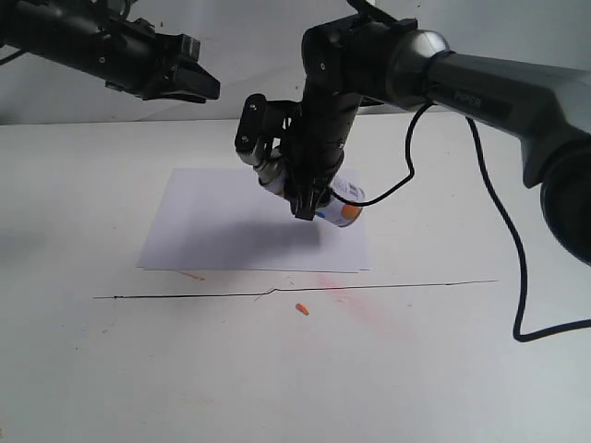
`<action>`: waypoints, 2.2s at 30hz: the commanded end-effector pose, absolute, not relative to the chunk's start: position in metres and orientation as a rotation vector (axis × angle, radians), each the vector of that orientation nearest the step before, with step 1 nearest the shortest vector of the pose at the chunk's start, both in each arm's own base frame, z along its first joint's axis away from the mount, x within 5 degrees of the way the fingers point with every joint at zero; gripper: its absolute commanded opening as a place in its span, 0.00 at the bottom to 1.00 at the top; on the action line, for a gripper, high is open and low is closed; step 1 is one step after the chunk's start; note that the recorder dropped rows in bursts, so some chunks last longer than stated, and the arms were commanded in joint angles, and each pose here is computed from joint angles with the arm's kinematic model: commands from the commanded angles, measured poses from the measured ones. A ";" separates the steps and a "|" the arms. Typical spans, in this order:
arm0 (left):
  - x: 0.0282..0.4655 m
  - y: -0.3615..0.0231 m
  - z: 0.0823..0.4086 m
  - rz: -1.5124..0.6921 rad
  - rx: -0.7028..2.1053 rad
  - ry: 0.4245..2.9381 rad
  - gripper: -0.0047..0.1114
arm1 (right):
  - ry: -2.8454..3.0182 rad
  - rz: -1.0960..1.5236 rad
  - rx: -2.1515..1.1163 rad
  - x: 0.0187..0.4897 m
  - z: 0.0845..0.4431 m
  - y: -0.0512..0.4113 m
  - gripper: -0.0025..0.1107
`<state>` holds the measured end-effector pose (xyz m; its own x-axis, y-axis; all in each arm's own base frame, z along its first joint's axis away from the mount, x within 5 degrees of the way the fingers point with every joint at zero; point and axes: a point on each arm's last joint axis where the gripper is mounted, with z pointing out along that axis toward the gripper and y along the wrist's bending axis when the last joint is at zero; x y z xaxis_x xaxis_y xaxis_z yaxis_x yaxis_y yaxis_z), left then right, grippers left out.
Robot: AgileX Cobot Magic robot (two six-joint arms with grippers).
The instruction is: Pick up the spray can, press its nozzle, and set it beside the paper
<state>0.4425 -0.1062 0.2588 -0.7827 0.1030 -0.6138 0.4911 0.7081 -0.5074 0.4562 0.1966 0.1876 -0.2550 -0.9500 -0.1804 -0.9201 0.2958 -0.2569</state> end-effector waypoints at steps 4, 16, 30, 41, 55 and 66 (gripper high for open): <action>0.439 -0.115 0.262 -0.932 0.541 2.336 0.25 | 2.268 -0.227 -1.623 0.465 0.199 0.181 0.02; 0.437 -0.116 0.262 -0.938 0.598 2.325 0.06 | 2.270 -0.202 -1.561 0.471 0.200 0.173 0.02; 0.449 -0.137 0.227 -1.069 0.672 2.306 0.06 | 2.281 -0.139 -1.530 0.471 0.200 0.175 0.02; 0.455 -0.151 0.226 -1.116 0.735 2.284 0.06 | 2.294 -0.135 -1.546 0.471 0.194 0.175 0.02; 0.459 -0.149 0.206 -1.070 0.722 2.359 0.06 | 2.314 -0.140 -1.566 0.473 0.181 0.175 0.02; 0.460 -0.152 0.187 -1.151 0.700 2.382 0.06 | 2.311 -0.146 -1.571 0.473 0.181 0.175 0.02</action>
